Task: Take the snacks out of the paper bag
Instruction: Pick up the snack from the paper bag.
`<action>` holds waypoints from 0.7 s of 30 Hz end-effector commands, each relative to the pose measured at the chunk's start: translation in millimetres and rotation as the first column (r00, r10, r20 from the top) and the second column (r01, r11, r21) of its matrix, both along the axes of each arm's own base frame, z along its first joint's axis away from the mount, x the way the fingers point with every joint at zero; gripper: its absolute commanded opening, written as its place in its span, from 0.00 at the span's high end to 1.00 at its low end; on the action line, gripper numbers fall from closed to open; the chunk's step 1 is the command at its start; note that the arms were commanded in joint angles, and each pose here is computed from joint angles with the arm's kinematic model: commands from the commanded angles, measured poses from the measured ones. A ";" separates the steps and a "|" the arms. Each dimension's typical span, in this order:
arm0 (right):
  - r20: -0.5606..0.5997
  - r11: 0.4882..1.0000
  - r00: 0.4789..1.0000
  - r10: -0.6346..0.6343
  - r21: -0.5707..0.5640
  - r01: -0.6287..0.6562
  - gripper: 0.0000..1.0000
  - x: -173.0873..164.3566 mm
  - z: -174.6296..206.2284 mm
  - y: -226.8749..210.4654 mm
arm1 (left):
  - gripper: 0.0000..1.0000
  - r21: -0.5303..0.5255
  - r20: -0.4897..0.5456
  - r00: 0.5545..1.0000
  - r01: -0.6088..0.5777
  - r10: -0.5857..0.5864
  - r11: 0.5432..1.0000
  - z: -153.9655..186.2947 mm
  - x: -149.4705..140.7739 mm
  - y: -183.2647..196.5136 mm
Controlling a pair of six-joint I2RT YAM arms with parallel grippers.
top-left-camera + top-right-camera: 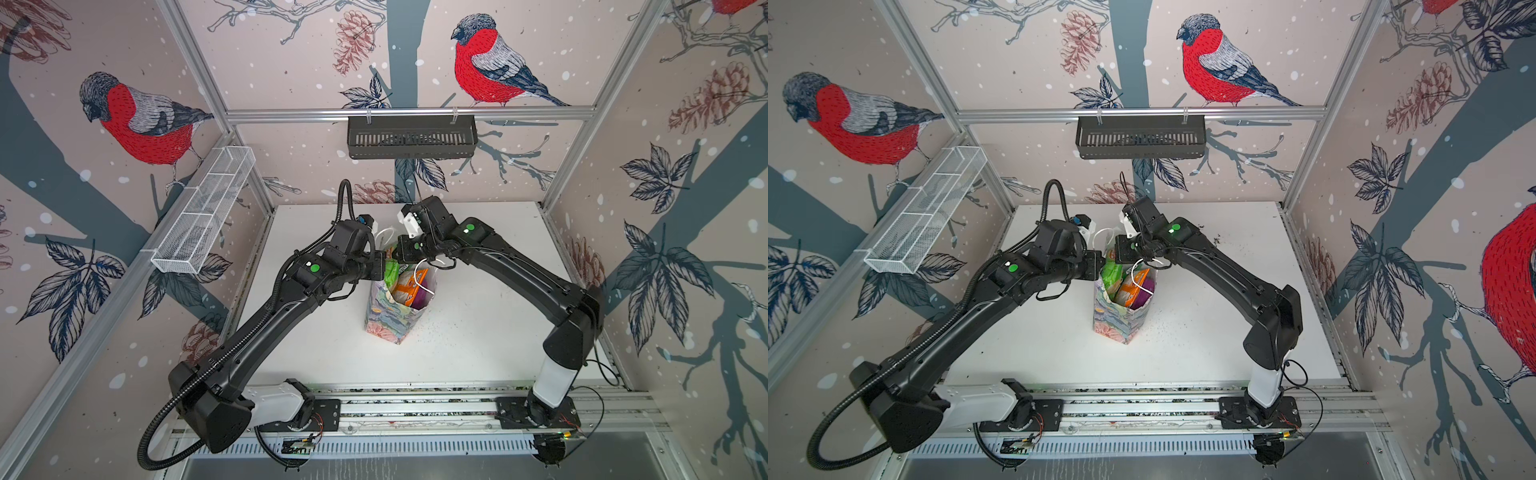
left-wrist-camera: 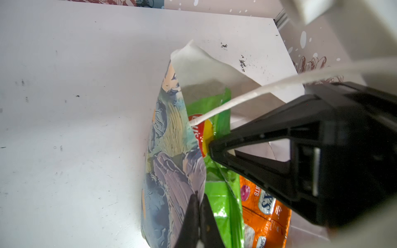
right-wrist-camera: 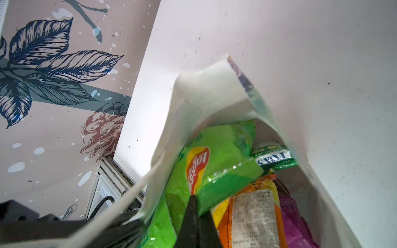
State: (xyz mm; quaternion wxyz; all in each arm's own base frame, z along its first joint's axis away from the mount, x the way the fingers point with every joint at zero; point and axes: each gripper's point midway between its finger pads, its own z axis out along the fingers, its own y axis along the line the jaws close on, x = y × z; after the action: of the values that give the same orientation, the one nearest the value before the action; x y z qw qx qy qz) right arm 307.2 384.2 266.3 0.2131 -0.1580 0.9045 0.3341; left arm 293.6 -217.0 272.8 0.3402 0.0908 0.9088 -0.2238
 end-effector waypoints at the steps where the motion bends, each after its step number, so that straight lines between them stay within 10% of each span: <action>1: 0.054 0.998 0.998 0.033 0.054 -0.036 1.00 1.9 17.0 8.5 | 1.00 -0.004 0.016 1.000 0.001 -0.001 1.000 1.2 1.5 0.1; 21: 0.159 0.986 0.987 0.038 0.154 -0.062 1.00 7.9 65.5 6.9 | 1.00 -0.008 0.039 0.998 -0.054 0.054 0.999 3.2 -1.9 16.2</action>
State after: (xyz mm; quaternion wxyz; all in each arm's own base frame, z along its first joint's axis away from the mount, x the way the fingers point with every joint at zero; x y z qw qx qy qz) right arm 312.0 385.5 311.9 0.2600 -0.1803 0.8715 0.3747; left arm 291.1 -201.5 272.6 0.3576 0.0757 0.9064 -0.2117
